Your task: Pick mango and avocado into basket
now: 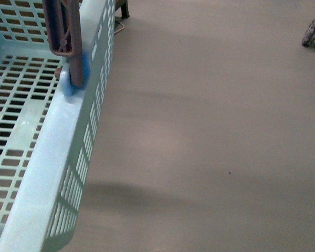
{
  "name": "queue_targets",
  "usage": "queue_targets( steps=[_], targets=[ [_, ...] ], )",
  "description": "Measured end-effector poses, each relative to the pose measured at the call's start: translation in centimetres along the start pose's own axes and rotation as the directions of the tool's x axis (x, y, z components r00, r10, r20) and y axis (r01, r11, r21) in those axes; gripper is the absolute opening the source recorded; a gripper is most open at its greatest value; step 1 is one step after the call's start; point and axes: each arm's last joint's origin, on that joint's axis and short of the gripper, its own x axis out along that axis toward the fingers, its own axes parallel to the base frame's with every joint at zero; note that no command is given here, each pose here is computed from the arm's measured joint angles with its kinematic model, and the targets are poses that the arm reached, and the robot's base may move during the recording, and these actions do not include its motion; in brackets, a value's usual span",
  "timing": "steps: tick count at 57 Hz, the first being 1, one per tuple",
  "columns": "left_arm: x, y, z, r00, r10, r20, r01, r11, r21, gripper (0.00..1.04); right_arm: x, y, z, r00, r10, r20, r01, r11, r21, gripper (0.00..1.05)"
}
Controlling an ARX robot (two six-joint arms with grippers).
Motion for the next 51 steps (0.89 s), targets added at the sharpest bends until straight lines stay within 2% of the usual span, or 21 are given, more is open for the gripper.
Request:
queue_targets(
  steps=[51],
  targets=[
    [0.0,0.05,0.0,1.0,0.001,0.0,-0.001,1.0,0.001,0.1,0.0,0.0,0.0,1.0,0.0,0.0,0.0,1.0,0.0,0.97]
  ],
)
